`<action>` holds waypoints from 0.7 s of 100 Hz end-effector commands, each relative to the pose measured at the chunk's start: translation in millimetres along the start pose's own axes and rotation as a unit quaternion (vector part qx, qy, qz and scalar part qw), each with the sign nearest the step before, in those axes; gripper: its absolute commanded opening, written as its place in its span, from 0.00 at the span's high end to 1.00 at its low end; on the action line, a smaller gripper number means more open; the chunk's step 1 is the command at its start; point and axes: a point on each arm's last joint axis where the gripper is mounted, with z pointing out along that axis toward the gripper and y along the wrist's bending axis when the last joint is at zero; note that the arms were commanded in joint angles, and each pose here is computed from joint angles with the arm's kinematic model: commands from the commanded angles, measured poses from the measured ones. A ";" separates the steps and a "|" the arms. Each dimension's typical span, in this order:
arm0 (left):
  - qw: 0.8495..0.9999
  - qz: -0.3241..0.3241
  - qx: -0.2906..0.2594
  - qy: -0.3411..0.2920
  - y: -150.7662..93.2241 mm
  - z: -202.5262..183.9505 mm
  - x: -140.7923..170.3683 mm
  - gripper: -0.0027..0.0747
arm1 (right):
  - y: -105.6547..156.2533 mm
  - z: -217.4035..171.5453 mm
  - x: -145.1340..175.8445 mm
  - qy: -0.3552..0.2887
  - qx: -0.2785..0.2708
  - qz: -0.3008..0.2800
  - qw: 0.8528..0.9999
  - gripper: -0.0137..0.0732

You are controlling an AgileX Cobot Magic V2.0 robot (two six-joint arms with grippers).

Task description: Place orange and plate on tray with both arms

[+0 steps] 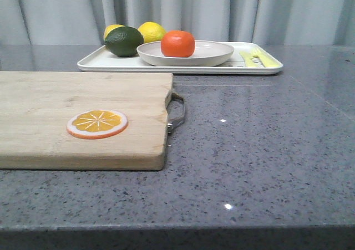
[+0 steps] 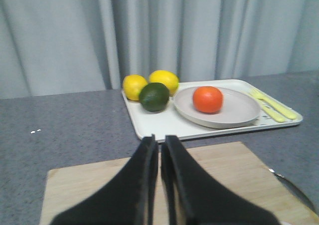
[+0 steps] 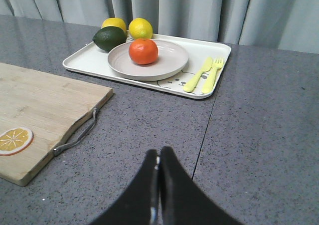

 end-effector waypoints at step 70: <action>0.983 0.042 -0.127 -0.127 24.9 -32.6 96.2 0.96 | -0.7 -1.4 -13.0 -0.043 0.007 -0.004 0.999 0.93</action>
